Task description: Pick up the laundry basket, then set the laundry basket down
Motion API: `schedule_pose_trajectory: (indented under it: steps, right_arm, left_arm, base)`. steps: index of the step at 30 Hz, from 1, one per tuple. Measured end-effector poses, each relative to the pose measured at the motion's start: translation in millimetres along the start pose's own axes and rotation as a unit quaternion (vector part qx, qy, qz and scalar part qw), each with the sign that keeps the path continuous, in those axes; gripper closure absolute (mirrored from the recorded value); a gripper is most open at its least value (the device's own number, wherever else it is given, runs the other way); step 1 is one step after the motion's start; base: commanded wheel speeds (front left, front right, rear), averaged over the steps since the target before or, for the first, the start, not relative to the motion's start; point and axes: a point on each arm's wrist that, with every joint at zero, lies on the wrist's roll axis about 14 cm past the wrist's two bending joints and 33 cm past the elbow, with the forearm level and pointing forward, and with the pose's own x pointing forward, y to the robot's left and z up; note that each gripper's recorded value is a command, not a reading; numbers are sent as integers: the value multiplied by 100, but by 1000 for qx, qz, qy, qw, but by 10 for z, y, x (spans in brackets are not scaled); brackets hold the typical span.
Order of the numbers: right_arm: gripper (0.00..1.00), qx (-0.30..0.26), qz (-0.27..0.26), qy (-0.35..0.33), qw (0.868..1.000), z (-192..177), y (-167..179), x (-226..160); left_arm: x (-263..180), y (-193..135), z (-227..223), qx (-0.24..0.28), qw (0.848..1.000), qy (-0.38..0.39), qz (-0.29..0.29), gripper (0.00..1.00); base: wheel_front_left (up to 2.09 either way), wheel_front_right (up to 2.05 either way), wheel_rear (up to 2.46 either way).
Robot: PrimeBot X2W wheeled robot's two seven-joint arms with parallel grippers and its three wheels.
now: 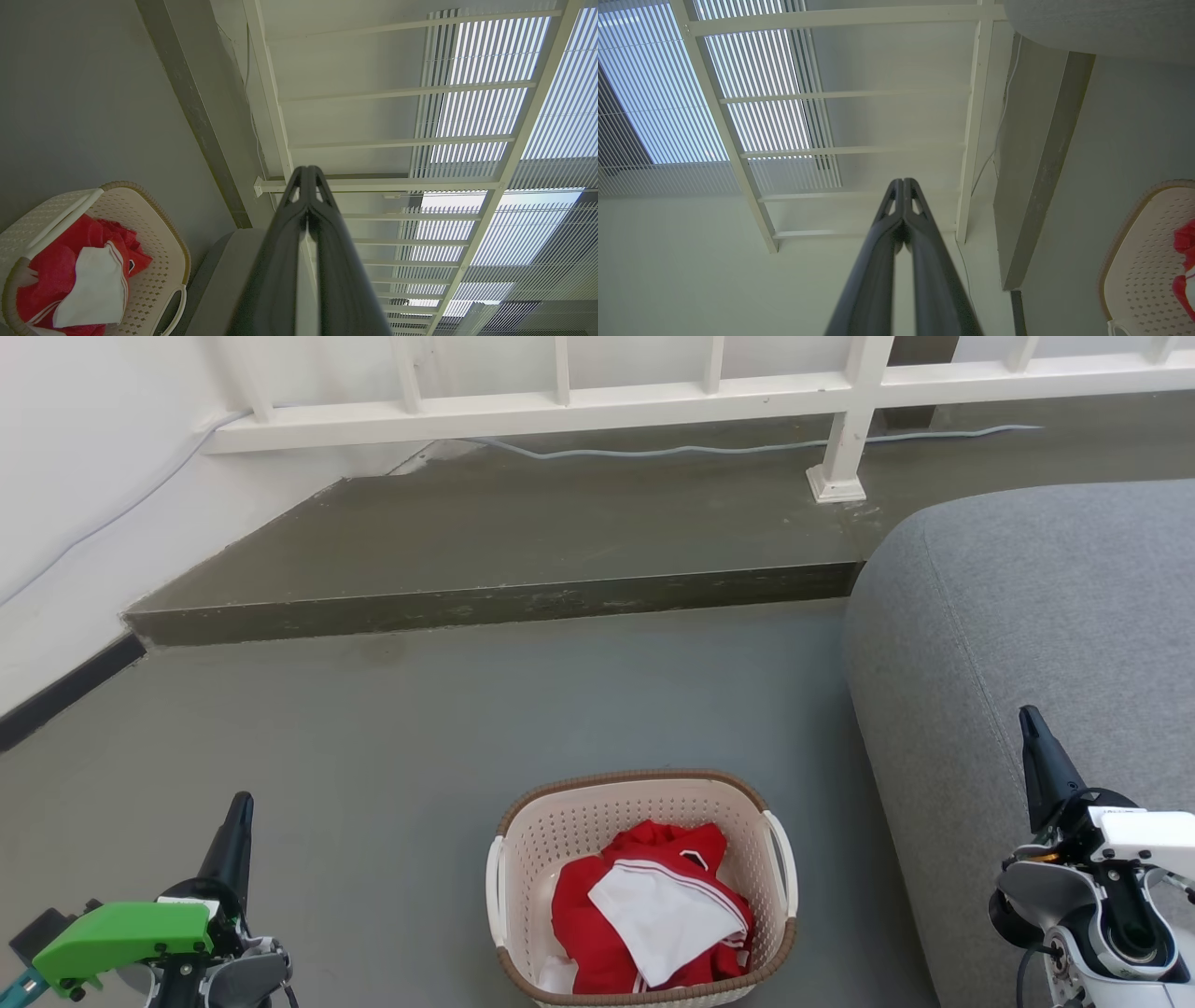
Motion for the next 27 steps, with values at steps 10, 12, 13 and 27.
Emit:
schedule_pose_trajectory:
  steps: [10,12,13,27]
  right_arm:
    - [100,0,-1,0,1000,3,-8,-1]
    - [100,0,-2,-1,1000,4,-10,-2]
    - [100,0,-1,-1,1000,4,-10,-2]
    - [100,0,-3,-2,1000,11,-19,-2]
  left_arm:
    - [0,1,-2,0,1000,1,0,100]
    - [0,1,-2,0,1000,1,0,100]
    - [0,1,-3,0,1000,1,0,100]
    - [3,-1,-2,-1,1000,1,0,100]
  base:
    - [0,0,0]
    - [0,0,0]
    - [0,0,0]
    - [0,0,0]
